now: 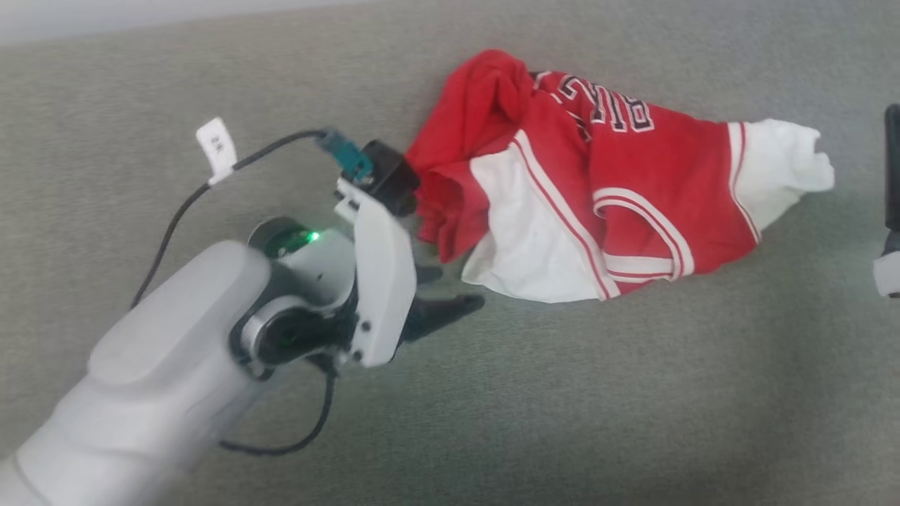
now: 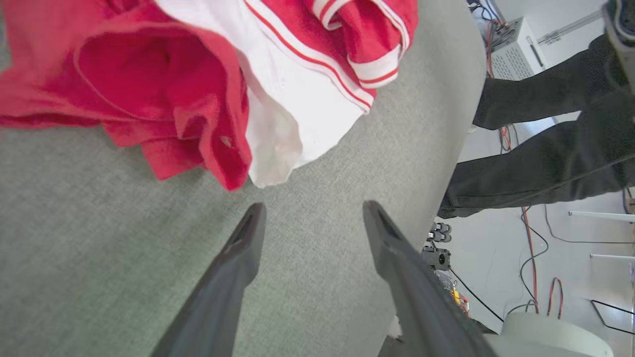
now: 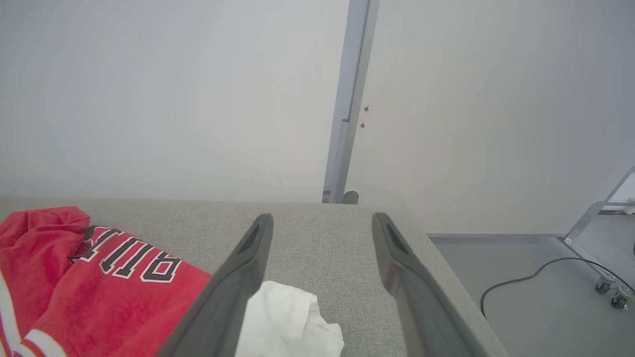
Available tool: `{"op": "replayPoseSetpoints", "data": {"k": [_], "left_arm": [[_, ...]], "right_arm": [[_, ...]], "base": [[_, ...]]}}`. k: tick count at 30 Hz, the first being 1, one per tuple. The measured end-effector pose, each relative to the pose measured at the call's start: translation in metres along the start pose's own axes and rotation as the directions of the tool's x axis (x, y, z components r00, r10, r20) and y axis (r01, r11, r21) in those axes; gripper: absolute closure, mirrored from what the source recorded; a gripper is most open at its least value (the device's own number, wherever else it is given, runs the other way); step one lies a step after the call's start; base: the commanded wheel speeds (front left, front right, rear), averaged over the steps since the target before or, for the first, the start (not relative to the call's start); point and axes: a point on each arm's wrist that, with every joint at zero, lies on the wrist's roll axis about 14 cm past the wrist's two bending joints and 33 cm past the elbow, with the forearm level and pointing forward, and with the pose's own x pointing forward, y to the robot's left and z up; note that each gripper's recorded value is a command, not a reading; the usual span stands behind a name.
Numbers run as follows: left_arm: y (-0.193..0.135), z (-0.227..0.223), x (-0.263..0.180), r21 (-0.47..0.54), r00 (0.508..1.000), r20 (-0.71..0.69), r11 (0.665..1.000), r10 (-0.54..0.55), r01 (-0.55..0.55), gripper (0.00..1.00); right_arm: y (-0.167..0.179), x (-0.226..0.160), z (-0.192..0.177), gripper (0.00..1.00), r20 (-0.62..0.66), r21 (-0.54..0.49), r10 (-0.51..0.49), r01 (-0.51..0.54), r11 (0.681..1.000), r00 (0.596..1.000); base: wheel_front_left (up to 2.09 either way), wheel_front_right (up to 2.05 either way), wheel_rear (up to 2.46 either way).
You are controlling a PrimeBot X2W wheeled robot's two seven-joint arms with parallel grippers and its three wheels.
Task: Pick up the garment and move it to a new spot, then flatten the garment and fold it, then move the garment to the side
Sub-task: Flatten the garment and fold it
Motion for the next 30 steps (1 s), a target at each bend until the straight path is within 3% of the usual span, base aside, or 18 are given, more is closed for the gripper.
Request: {"op": "replayPoseSetpoints", "data": {"k": [7,13,14,16,17,22,30], "left_arm": [[0.007,0.016,0.039,-0.05,1.0,-0.006,0.999,-0.021,0.021,0.0],[0.028,0.004,0.061,-0.062,0.998,-0.069,0.998,0.008,-0.012,0.0],[0.029,0.002,0.064,-0.066,0.998,-0.069,0.998,0.003,-0.007,0.12],[0.03,0.002,0.069,-0.078,0.998,-0.066,0.997,-0.006,0.001,0.76],[0.03,0.002,0.07,-0.081,0.998,-0.065,0.997,-0.008,0.003,1.0],[0.039,0.016,0.052,-0.111,1.0,0.011,0.994,-0.004,0.005,1.0],[0.079,0.029,-0.029,-0.172,0.98,0.152,0.98,0.126,-0.099,1.0]], "right_arm": [[-0.015,-0.009,-0.003,0.0,-0.006,-0.012,-0.045,0.045,0.999,0.999],[-0.019,-0.012,-0.013,0.0,-0.026,-0.011,-0.059,0.059,0.998,0.998],[-0.019,-0.012,-0.014,0.0,-0.029,-0.013,-0.061,0.061,0.998,0.998],[-0.021,-0.012,-0.015,0.0,-0.031,-0.015,-0.065,0.065,0.998,0.997],[-0.02,-0.011,-0.015,0.0,-0.033,-0.015,-0.064,0.063,0.998,0.997],[-0.013,-0.005,-0.012,0.0,-0.02,-0.022,-0.04,0.039,0.999,0.999],[0.008,0.003,-0.015,0.0,-0.027,-0.01,0.017,-0.018,1.0,0.999]], "base": [[0.0,0.0,0.0],[0.0,0.0,0.0],[0.0,0.0,0.0],[0.0,0.0,0.0],[0.0,0.0,0.0],[0.0,0.0,0.0],[0.0,0.0,0.0]]}}
